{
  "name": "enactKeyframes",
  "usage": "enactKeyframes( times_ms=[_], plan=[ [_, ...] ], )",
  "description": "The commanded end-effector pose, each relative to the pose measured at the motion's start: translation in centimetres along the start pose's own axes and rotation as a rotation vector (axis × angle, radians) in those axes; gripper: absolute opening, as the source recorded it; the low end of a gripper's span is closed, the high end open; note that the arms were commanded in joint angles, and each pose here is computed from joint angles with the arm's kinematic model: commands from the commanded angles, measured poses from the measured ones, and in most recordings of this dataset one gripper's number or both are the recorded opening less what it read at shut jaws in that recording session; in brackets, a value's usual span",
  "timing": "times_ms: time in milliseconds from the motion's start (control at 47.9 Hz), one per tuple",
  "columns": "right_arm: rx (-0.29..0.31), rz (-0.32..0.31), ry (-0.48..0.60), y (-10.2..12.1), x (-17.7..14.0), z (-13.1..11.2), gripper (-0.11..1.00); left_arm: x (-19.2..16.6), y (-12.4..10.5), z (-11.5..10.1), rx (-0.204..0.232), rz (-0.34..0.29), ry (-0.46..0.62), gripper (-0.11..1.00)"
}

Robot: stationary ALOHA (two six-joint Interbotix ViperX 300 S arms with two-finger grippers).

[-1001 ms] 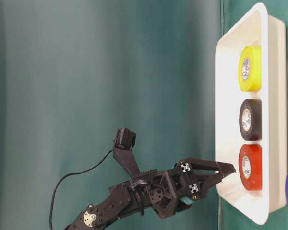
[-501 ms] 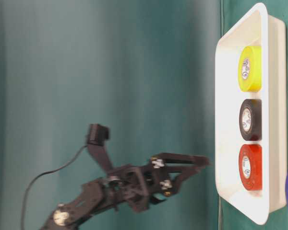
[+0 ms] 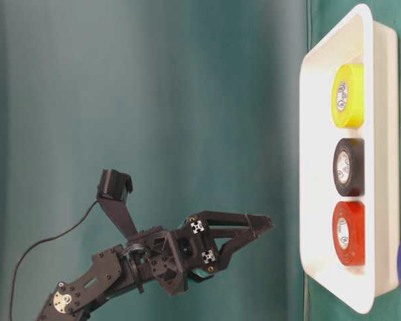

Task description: Pick up the tape from a random location and place it into the white case.

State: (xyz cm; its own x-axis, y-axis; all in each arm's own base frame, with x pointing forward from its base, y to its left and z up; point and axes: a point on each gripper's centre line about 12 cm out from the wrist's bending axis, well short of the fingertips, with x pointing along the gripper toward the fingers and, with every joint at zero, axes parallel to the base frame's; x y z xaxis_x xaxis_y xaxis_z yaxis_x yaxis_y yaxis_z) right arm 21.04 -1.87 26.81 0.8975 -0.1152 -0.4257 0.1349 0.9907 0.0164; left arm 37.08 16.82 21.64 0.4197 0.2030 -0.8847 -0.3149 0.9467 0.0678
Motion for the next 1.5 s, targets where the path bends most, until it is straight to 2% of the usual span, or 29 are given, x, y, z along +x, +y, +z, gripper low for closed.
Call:
enactKeyframes(
  times_ms=[0,167,355,501,709,918,1168,1481],
  plan=[
    [-0.002,0.002,-0.024,0.0,-0.2,0.9,0.85,-1.7,-1.5,0.9,0.031,-0.015,-0.053,0.87],
    [-0.003,0.002,-0.024,0.0,-0.2,0.9,0.85,-2.6,-5.7,1.0,0.114,-0.066,-0.077,0.87],
    [-0.003,0.002,-0.024,0.0,-0.1,0.9,0.85,-3.4,-11.2,0.5,0.233,-0.136,-0.097,0.86],
    [-0.005,0.001,-0.023,0.0,-0.1,0.9,0.85,-3.7,-14.1,0.2,0.291,-0.173,-0.129,0.86],
    [-0.003,0.002,-0.026,0.0,-0.2,1.0,0.85,-4.2,-14.4,-0.1,0.297,-0.181,-0.172,0.86],
    [-0.001,0.002,-0.029,0.0,-0.2,1.1,0.85,-6.5,-13.9,-0.3,0.291,-0.184,-0.240,0.86],
    [0.002,0.001,-0.042,0.0,-0.4,1.7,0.85,-10.8,-12.9,-1.7,0.275,-0.191,-0.404,0.86],
    [0.005,0.001,-0.058,0.1,-0.6,2.4,0.85,-15.5,-11.3,-4.7,0.251,-0.197,-0.607,0.86]
  ],
)
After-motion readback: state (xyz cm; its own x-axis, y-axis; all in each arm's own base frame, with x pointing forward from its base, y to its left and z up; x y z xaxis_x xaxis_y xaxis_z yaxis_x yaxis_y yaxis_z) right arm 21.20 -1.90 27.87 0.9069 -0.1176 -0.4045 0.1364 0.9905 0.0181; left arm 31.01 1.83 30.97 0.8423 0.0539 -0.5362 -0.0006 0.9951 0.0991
